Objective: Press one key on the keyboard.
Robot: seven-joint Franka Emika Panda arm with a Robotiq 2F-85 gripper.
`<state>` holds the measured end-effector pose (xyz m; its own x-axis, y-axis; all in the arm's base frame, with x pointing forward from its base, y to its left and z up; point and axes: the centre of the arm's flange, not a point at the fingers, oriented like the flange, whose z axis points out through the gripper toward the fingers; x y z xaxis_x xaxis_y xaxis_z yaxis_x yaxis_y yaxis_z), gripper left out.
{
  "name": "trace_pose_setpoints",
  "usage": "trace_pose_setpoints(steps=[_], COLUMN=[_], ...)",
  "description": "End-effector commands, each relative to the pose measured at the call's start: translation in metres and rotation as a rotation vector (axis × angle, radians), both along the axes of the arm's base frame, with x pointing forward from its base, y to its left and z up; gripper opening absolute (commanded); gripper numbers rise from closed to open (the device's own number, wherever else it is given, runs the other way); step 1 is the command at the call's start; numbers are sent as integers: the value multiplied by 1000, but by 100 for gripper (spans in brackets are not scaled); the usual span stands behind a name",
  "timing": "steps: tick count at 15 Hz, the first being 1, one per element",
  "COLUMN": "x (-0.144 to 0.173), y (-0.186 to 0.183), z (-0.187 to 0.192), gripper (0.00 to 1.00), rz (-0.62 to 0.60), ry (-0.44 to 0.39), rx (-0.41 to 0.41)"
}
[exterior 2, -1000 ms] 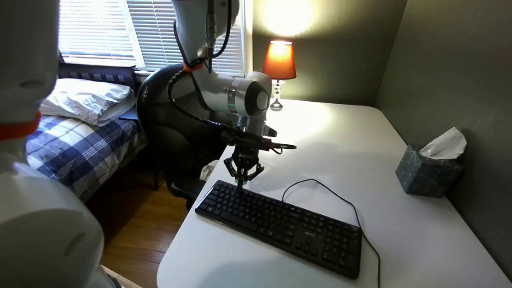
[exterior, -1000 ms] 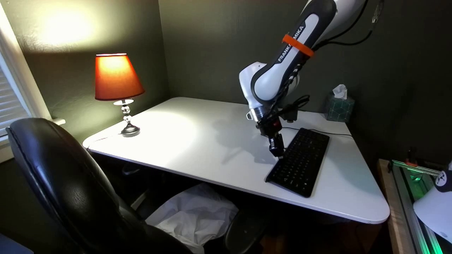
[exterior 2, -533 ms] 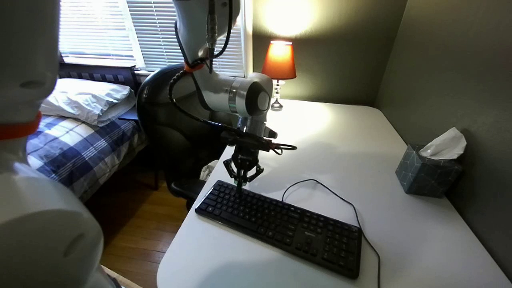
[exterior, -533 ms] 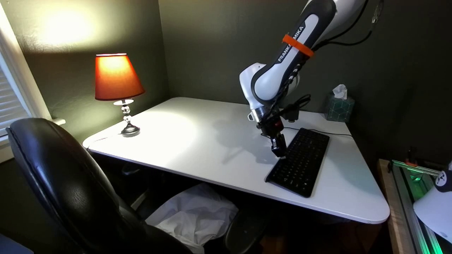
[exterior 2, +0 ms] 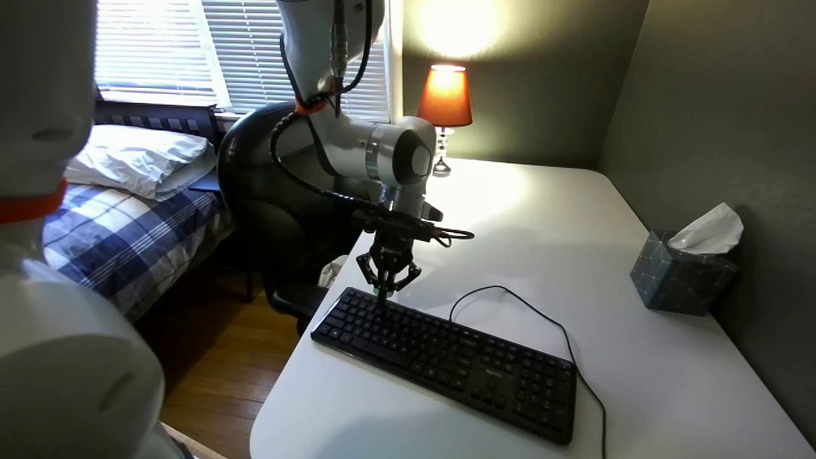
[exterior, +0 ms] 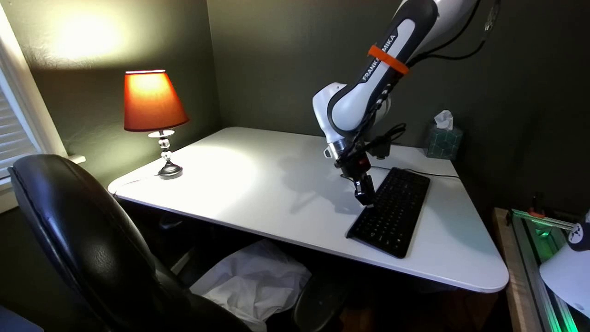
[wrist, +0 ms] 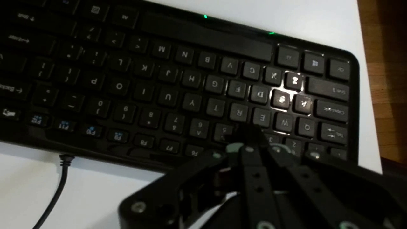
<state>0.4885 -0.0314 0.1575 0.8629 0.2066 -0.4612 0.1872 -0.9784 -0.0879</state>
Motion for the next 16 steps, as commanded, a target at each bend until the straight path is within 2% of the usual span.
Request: trace_pose_setpoints(steps=[1,16], x=[6,10], y=[0,0], z=[-5,-11], gripper=[0,0], rz=[-13,-16], ry=[32,85], rx=[15,11])
